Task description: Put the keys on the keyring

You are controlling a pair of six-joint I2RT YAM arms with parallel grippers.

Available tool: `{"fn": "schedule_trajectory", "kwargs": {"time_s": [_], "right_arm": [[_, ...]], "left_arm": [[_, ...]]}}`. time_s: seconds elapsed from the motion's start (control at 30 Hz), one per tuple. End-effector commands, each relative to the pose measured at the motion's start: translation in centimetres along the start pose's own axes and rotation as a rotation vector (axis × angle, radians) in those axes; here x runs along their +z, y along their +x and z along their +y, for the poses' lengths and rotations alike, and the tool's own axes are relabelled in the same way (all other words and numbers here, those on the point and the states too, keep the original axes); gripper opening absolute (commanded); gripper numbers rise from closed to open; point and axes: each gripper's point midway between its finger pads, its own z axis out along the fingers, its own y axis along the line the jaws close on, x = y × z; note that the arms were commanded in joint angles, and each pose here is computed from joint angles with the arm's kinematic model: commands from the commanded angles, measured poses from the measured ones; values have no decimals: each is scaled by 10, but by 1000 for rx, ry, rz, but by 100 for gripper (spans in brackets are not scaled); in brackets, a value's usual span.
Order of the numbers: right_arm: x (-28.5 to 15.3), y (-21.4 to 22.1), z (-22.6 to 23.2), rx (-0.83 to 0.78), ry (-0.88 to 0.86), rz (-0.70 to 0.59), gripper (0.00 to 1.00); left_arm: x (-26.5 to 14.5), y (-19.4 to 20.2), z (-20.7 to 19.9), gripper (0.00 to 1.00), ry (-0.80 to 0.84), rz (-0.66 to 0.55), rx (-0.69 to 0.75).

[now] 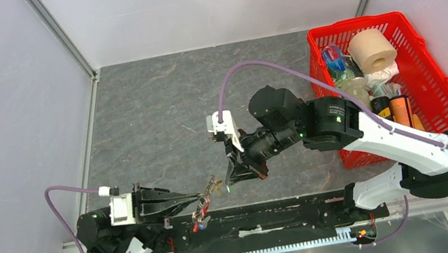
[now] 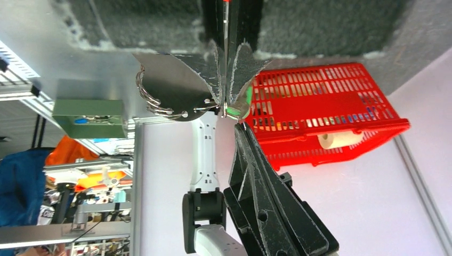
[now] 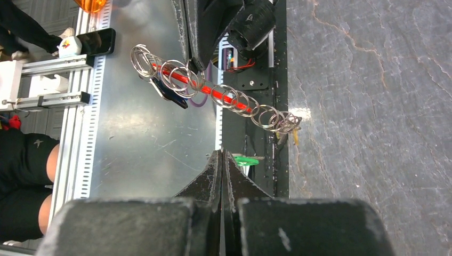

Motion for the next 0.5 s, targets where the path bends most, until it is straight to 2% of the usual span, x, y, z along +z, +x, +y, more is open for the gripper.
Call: {"fn": "schedule_trajectory", "kwargs": {"time_s": [0.0,0.13,0.47], "right_arm": [[-4,1,-5,-27,42,-9,0],[2,1,-8,-28,39,-12,0],[8,-20,6,-38,-47,-59,0]], "left_arm": [[0,-15,10,2,-34,-66,194],[0,-12,15,2,-49,-62,227],[-1,-14,23,2,-98,-79,207]]}}
